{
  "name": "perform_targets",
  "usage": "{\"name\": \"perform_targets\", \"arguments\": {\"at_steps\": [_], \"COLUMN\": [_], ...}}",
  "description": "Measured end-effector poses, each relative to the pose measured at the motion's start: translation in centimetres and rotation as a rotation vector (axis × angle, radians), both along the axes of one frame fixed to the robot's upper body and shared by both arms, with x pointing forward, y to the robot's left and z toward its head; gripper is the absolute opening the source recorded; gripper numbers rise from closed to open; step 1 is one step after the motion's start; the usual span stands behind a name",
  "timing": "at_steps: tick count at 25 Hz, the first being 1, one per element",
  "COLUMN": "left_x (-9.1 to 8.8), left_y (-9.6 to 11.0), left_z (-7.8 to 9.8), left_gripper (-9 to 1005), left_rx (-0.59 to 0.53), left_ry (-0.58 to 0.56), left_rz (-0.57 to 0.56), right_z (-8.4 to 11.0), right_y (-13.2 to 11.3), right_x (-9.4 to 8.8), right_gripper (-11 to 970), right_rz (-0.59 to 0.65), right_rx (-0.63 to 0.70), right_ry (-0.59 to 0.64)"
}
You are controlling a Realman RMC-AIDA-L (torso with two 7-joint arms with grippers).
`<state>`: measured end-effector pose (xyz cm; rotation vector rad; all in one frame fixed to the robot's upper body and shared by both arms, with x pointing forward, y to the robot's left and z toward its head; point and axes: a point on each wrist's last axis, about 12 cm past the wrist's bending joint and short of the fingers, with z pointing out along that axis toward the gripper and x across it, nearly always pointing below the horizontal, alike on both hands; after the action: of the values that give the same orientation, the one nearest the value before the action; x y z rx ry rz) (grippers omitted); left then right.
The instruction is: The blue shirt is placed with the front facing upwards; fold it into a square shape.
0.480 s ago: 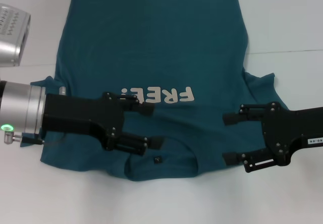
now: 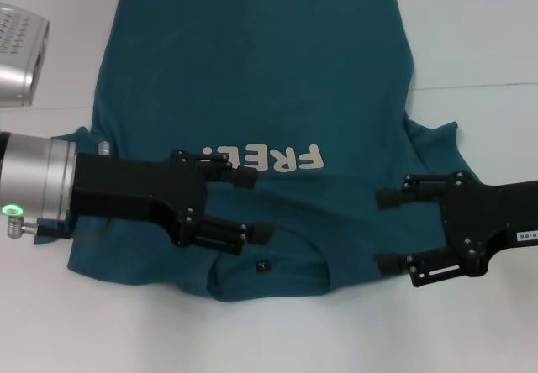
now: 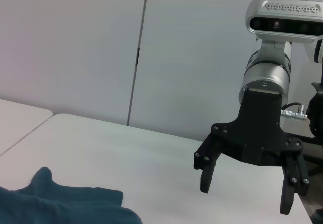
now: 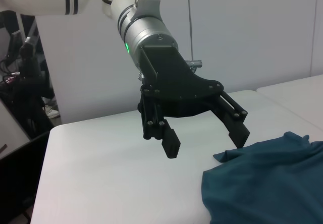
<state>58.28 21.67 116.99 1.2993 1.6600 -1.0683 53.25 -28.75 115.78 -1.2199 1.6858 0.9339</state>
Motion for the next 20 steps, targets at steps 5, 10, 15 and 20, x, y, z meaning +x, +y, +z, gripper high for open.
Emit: {"name": "perform_targets", "arguments": {"at_steps": [5, 10, 15, 20], "left_x": [0.0, 0.2, 0.5, 0.5], "left_y": [-0.2, -0.4, -0.6, -1.1], "left_z": [-0.1, -0.2, -0.7, -1.1], "left_gripper": [872, 872, 872, 872], "left_rx": [-0.004, -0.011, -0.015, -0.027], "left_ry": [0.002, -0.002, 0.005, 0.024], "left_rz": [0.003, 0.030, 0.082, 0.111], "right_z": [0.0, 0.2, 0.9, 0.8], "right_y": [-0.6, -1.9, -3.4, -5.1], "right_x": [0.7, 2.8, 4.3, 5.4], "right_gripper": [901, 894, 887, 880], "right_rz": [-0.093, -0.319, -0.504, -0.676], "right_rx": [0.003, -0.003, 0.007, -0.044], "right_ry": [0.014, 0.057, 0.099, 0.177]}}
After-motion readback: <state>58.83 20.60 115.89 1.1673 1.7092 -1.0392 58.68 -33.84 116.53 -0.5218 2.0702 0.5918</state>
